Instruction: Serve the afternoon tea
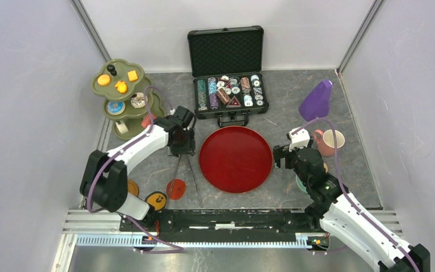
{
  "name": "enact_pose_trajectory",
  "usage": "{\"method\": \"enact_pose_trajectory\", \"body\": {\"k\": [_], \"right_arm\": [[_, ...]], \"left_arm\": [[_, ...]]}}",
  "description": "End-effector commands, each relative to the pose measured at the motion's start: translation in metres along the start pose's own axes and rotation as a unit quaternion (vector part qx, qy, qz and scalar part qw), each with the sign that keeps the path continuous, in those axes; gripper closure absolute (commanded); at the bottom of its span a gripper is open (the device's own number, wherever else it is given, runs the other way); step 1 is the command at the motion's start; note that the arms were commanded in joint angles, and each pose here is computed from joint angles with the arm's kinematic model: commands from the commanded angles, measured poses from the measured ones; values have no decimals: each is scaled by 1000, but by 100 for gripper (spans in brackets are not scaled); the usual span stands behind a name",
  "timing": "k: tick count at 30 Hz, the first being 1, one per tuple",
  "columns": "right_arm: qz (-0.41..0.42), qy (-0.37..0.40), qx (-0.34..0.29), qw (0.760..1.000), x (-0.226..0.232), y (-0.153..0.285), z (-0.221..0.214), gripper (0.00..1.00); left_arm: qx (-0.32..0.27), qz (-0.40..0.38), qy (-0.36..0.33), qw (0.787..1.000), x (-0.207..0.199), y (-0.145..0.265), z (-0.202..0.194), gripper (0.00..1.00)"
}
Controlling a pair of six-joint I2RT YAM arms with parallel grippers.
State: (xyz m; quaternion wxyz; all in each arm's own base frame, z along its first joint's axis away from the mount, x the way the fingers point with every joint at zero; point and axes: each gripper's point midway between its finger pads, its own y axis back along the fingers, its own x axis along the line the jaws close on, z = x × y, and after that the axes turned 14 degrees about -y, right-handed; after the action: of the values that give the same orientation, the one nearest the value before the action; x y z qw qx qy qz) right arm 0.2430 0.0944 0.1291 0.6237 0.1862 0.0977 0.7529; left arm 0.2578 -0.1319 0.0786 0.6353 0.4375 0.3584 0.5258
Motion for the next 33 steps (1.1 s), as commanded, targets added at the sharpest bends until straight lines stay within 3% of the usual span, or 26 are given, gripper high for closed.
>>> {"method": "enact_pose_trajectory", "body": {"k": [1, 5, 9, 13, 19, 24, 28, 33], "right_arm": [[14, -6, -25, 1000, 6, 2, 14, 2], [12, -6, -22, 1000, 6, 3, 14, 2], [15, -8, -31, 999, 6, 3, 16, 2], [14, -6, -27, 1000, 6, 2, 15, 2], [19, -9, -33, 999, 7, 4, 17, 2], [16, -11, -29, 999, 6, 5, 16, 2], [23, -14, -41, 999, 8, 6, 20, 2], [21, -10, -34, 999, 8, 4, 18, 2]], "left_arm": [[1, 57, 10, 998, 7, -15, 4, 38], [-7, 87, 5, 996, 18, -12, 0, 47], [-16, 106, 2, 994, 30, -6, -9, 46], [27, 124, -7, 992, 35, -21, -27, 47], [48, 120, -2, 992, 28, -45, -31, 65], [56, 120, -11, 991, 28, -46, -30, 85], [38, 121, -13, 992, 30, -25, -24, 97], [-35, 83, 15, 996, 21, 21, 5, 98]]}}
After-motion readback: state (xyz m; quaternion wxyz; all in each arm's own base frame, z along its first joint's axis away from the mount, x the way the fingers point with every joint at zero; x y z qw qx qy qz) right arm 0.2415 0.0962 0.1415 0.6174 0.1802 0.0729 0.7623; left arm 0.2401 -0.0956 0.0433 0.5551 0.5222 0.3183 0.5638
